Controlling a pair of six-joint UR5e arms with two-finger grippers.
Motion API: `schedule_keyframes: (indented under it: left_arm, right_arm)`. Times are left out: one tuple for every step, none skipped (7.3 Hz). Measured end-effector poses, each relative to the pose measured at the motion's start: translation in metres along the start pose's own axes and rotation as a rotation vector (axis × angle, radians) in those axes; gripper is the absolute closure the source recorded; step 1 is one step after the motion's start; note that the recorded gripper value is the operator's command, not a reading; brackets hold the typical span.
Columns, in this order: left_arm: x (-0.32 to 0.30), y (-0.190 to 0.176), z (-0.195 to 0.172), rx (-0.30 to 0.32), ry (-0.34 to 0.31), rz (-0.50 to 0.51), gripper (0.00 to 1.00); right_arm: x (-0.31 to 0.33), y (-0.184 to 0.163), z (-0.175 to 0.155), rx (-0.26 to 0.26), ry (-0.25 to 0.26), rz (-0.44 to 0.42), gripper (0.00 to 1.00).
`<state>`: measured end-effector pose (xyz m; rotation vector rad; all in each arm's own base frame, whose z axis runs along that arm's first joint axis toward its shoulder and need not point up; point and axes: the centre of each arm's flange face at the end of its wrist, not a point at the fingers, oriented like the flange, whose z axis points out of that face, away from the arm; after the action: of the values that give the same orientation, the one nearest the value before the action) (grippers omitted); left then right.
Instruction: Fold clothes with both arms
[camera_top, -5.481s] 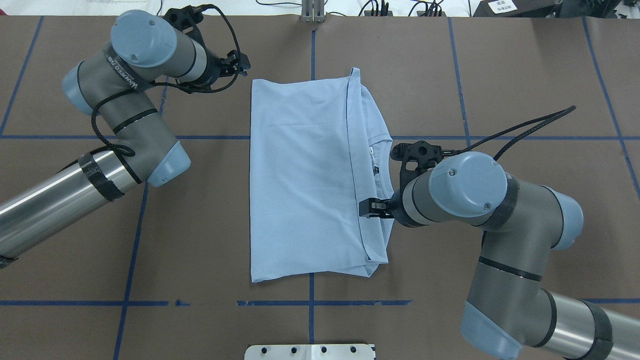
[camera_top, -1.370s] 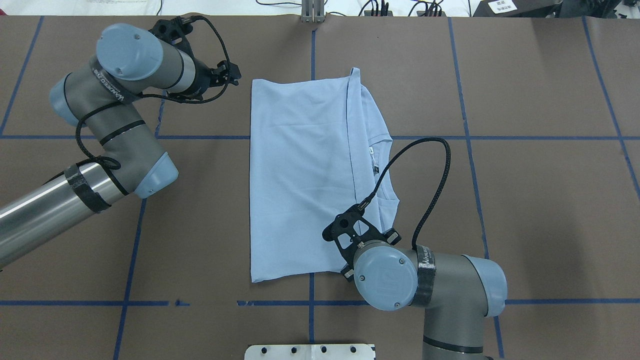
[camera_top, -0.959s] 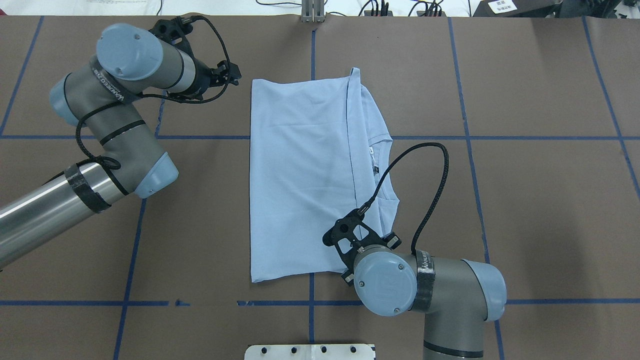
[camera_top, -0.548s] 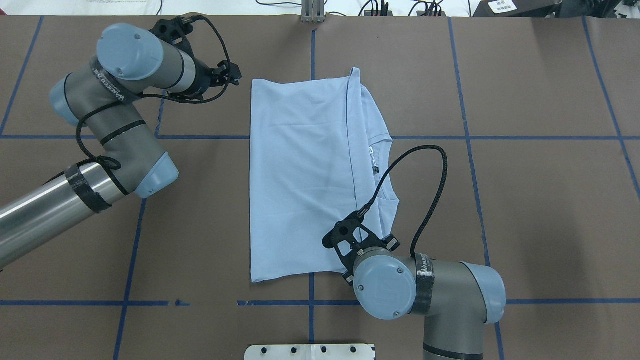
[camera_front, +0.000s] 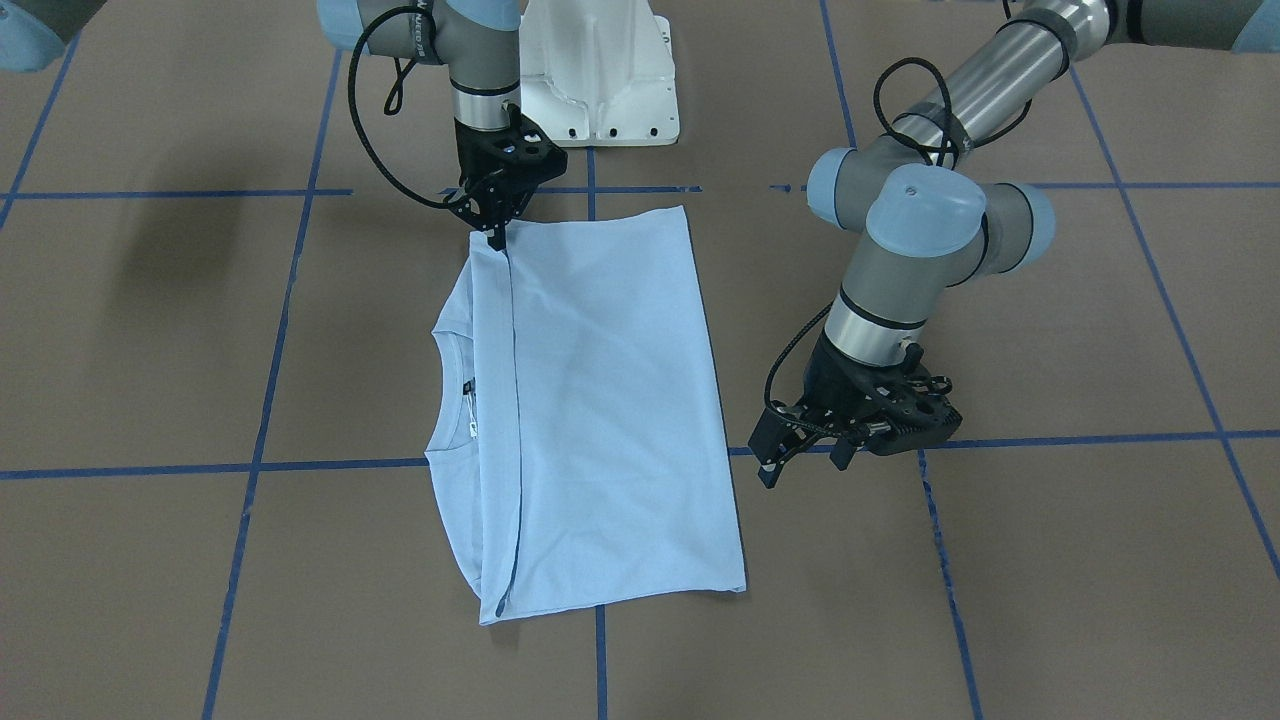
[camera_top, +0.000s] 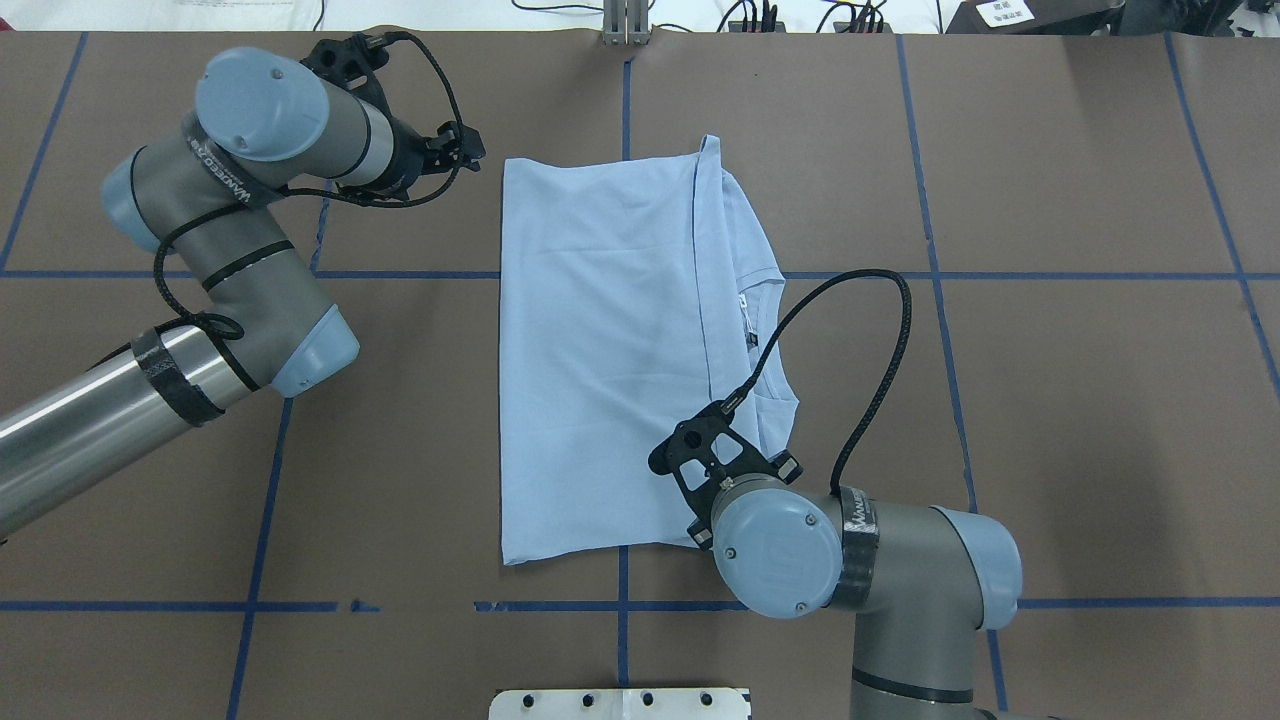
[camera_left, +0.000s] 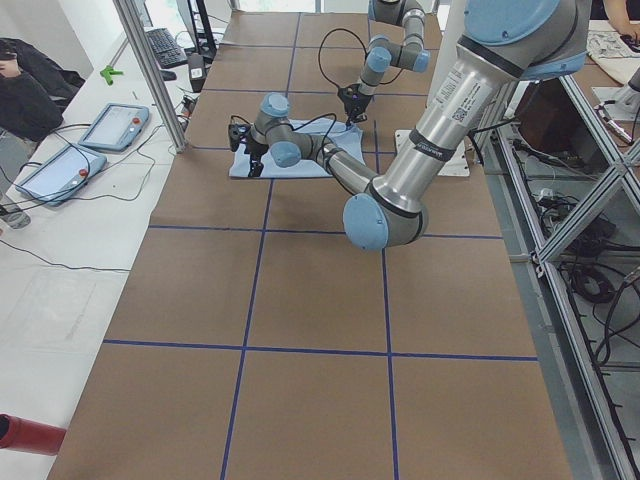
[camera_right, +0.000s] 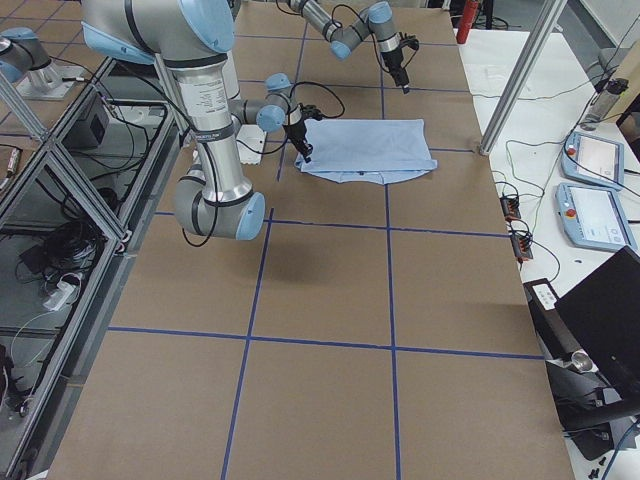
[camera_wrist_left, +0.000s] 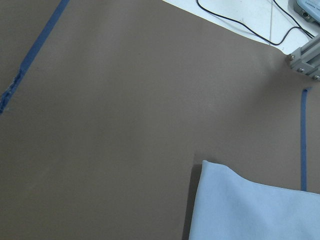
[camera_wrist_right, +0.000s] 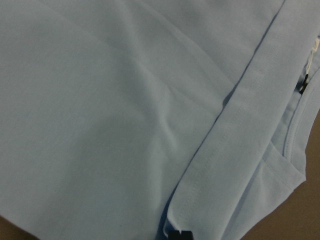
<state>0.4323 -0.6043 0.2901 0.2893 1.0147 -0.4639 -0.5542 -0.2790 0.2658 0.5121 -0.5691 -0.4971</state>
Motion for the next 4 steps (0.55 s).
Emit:
schedule_keyframes:
  left_arm:
    - [0.000,0.000,0.000,0.000,0.000,0.000,0.00]
    - [0.001,0.000,0.000,0.000,0.001,0.000,0.00]
    - [0.001,0.000,0.000,0.000,0.000,-0.001,0.00]
    - [0.000,0.000,0.001,0.000,-0.001,-0.001,0.00]
  right_arm:
    - [0.015,0.000,0.000,-0.013,-0.003,0.032,1.00]
    - [0.033,0.012,0.008,-0.054,-0.002,0.077,1.00]
    - [0.048,0.030,0.017,-0.099,0.007,0.148,1.00]
    - [0.057,0.047,0.024,-0.156,0.003,0.271,1.00]
